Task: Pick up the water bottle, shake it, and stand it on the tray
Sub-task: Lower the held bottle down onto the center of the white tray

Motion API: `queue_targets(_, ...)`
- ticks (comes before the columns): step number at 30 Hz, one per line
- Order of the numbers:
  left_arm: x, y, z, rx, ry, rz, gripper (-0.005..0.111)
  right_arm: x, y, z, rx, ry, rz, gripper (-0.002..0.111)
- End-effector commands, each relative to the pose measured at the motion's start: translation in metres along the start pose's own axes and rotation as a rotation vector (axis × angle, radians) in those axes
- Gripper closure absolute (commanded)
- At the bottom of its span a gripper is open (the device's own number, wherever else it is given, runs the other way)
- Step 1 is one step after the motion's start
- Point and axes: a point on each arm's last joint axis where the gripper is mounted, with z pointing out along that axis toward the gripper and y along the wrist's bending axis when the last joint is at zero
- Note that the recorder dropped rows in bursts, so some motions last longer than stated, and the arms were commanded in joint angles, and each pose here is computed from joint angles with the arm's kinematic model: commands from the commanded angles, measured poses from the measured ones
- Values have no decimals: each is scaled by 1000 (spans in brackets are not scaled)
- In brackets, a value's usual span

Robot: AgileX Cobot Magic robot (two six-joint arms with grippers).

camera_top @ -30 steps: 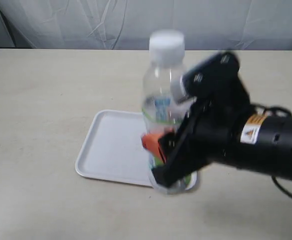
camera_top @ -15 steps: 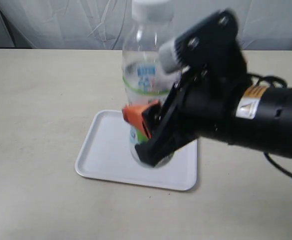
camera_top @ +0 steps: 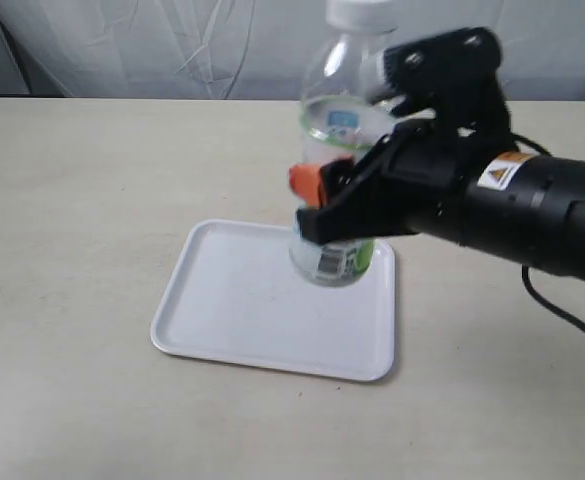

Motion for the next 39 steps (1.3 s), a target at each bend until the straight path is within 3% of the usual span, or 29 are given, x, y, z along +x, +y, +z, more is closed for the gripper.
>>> queue_targets(1,1,0,0,1,1,-7,106,-14,-15,-3,96,-103,159,109)
queue_targets(6,1,0,0,1,1,-7,106,-6,39,-7,-134,-32,20,109)
queue_targets(9,1,0,0,1,1,-7,106,-2,61,-12,-222,-43,-165,109)
queue_targets(13,1,0,0,1,1,-7,106,-3,41,-7,-122,-79,-239,109)
queue_targets(17,1,0,0,1,1,-7,106,-4,-5,-3,107,-101,-80,109)
queue_targets(19,1,0,0,1,1,-7,106,-4,-17,-4,161,-97,33,109)
queue_targets(22,1,0,0,1,1,-7,106,-3,-1,-2,64,-71,77,109)
queue_targets(27,1,0,0,1,1,-7,106,-1,51,-4,-151,-122,-120,109)
queue_targets(29,1,0,0,1,1,-7,106,1,60,-4,-180,-130,-179,109)
queue_targets(33,1,0,0,1,1,-7,106,5,46,1,-111,-110,-202,109)
queue_targets(39,1,0,0,1,1,-7,106,5,3,5,94,-121,-67,109)
